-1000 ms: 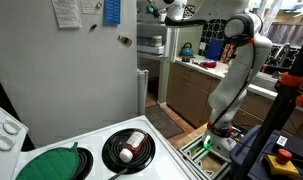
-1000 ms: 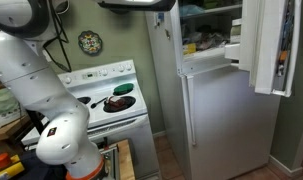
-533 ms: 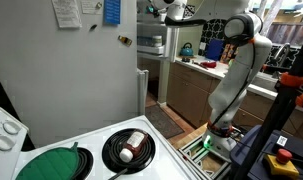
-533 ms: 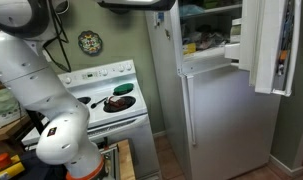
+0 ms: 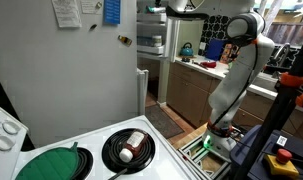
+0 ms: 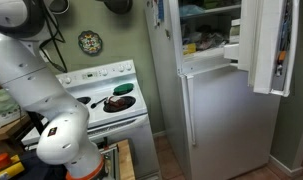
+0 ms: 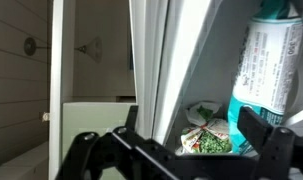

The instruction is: Pick up the blue packet from the bottom shelf of the refrigerator door and put it on the second shelf from the bottom on the refrigerator door

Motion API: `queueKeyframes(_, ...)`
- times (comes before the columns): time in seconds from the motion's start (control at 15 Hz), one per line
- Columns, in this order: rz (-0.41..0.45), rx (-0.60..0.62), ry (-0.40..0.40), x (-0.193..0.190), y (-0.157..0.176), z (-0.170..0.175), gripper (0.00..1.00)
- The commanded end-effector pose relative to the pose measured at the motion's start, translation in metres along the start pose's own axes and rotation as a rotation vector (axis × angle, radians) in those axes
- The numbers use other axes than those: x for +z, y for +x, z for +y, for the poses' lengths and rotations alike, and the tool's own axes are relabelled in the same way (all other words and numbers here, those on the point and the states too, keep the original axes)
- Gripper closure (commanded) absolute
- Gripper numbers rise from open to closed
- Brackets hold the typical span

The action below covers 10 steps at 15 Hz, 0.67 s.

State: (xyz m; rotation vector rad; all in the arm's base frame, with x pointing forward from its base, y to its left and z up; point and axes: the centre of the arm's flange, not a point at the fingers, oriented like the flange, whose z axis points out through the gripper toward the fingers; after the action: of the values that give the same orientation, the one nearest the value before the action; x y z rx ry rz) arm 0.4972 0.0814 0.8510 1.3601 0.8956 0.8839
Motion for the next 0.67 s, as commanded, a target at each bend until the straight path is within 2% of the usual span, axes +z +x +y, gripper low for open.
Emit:
queueKeyframes(0.0, -0.047, 0.056, 0.157, -0.019, -0.001, 0.006, 0.00)
queueKeyframes(0.2, -0.015, 0.078, 0.281, -0.029, -0.001, 0.004, 0.00)
queueKeyframes(0.6, 0.083, 0.042, 0.354, -0.050, -0.020, -0.006, 0.00)
